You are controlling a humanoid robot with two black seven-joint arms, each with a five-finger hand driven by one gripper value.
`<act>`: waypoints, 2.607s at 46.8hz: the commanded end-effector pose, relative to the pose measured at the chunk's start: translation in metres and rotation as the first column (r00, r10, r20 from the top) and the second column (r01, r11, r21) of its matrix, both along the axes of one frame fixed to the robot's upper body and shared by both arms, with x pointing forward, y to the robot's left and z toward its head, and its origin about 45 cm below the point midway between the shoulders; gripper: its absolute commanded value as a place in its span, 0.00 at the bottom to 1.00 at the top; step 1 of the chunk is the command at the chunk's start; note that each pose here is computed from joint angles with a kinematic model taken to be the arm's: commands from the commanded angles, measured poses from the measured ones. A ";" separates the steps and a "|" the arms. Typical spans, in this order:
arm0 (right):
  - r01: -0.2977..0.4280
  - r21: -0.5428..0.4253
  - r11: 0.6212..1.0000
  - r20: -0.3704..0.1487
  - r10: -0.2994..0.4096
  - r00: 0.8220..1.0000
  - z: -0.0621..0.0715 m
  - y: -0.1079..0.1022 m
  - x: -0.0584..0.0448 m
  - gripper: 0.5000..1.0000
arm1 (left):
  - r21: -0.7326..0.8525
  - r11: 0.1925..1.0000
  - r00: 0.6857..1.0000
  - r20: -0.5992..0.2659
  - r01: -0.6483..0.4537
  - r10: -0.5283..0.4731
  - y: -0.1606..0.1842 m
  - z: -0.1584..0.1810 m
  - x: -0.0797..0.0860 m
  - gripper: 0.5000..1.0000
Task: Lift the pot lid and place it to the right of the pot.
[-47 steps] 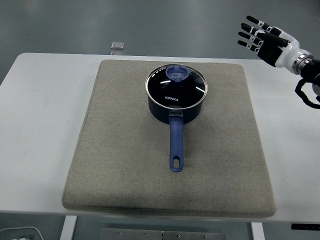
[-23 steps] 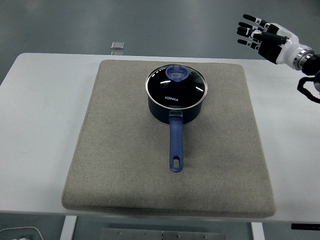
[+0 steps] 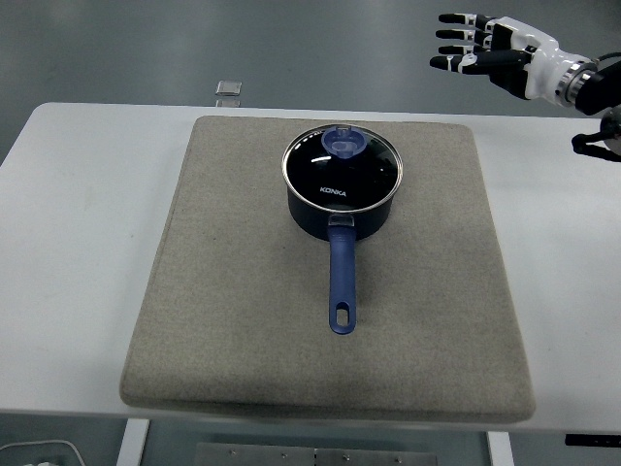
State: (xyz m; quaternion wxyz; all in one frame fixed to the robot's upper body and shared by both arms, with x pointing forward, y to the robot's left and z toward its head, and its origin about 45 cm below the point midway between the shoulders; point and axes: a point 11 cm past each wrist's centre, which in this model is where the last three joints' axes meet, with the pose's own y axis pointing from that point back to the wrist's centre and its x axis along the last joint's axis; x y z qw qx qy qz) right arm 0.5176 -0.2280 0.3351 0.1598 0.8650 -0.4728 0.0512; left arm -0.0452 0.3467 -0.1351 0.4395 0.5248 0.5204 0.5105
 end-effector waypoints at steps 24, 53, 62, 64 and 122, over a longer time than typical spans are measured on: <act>-0.262 -0.394 0.881 0.060 0.309 0.949 -0.003 0.079 -0.021 0.83 | 0.000 1.000 1.000 0.000 0.000 0.000 0.000 0.000 0.000 1.00; -0.343 -0.632 0.694 0.050 0.479 0.877 -0.005 0.112 -0.034 0.83 | 0.000 1.000 1.000 0.000 0.000 0.000 0.000 0.000 0.000 1.00; -0.357 -0.643 0.678 0.042 0.497 0.867 -0.005 0.116 -0.036 0.83 | 0.000 1.000 1.000 0.000 0.000 0.000 0.000 0.000 0.000 1.00; -0.360 -0.650 0.669 0.040 0.503 0.863 -0.007 0.118 -0.037 0.83 | 0.000 1.000 1.000 0.000 0.000 0.000 0.000 0.000 0.000 1.00; -0.373 -0.686 0.625 0.020 0.529 0.849 -0.018 0.126 -0.041 0.36 | 0.001 1.000 1.000 0.000 0.000 0.000 0.000 0.000 0.000 1.00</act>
